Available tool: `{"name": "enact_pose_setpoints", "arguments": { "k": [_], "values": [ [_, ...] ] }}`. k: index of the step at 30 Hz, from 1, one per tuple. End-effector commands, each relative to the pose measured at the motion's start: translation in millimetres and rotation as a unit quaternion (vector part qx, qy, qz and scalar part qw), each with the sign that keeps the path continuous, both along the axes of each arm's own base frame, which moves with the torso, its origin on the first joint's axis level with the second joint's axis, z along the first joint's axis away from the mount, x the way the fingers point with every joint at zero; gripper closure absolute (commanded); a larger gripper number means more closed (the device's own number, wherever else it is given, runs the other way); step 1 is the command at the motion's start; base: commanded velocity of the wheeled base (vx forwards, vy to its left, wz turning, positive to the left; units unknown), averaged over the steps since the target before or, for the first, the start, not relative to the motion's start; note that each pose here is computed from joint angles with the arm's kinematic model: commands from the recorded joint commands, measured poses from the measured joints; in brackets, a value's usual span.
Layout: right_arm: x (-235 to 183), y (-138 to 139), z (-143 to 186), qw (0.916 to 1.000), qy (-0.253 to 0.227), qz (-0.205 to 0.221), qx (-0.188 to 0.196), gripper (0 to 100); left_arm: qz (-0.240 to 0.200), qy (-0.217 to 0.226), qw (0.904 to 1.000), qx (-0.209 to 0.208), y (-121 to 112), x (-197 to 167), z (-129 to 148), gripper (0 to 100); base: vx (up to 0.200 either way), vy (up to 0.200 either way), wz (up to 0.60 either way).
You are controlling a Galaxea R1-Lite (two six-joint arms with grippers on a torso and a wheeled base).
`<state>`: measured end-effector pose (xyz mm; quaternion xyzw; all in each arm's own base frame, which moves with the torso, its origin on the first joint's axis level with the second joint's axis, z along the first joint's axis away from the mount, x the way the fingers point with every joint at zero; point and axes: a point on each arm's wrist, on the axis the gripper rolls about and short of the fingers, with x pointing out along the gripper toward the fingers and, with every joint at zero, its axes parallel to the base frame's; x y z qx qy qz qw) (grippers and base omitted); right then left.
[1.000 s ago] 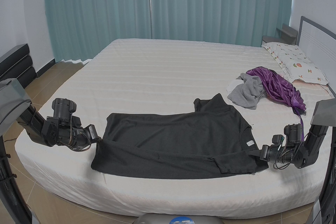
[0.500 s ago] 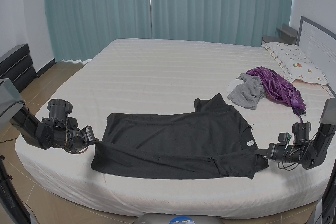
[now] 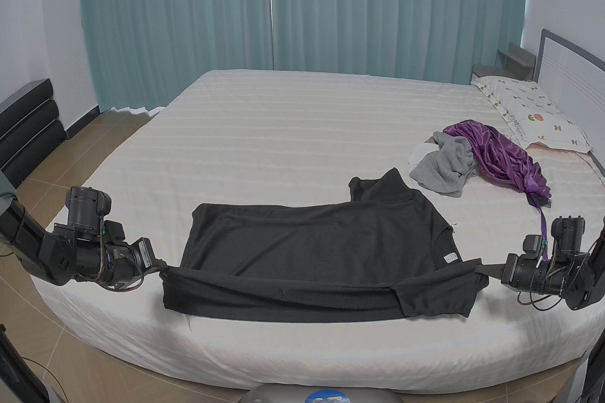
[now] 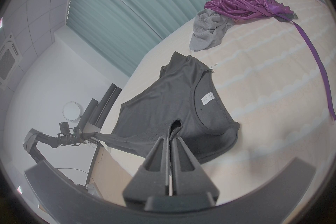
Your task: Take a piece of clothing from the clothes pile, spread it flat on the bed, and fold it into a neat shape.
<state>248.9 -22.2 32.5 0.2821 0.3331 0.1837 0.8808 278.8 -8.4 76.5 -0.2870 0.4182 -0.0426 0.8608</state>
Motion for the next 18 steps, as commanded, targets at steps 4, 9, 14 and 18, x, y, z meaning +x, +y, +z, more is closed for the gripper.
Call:
{"name": "enact_pose_setpoints", "arguments": {
  "k": [4,9,14,18],
  "values": [
    [-10,1,20,0.9995,-0.021,-0.001,0.025,100,-0.001,-0.012,0.9999,0.000,0,-11,9,100,0.000,0.000,0.00],
    [-13,-1,22,0.9994,-0.022,-0.006,0.027,100,0.006,-0.016,0.9998,-0.005,0,-10,10,100,0.000,0.000,0.00],
    [-16,-4,20,0.9994,-0.015,-0.012,0.027,100,0.022,-0.043,0.9986,-0.022,1,-10,20,100,0.000,0.000,0.00],
    [-21,-8,17,0.9993,-0.008,-0.016,0.034,100,0.024,-0.021,0.9992,-0.023,1,-26,11,100,0.000,0.000,0.00]
  ]
}}
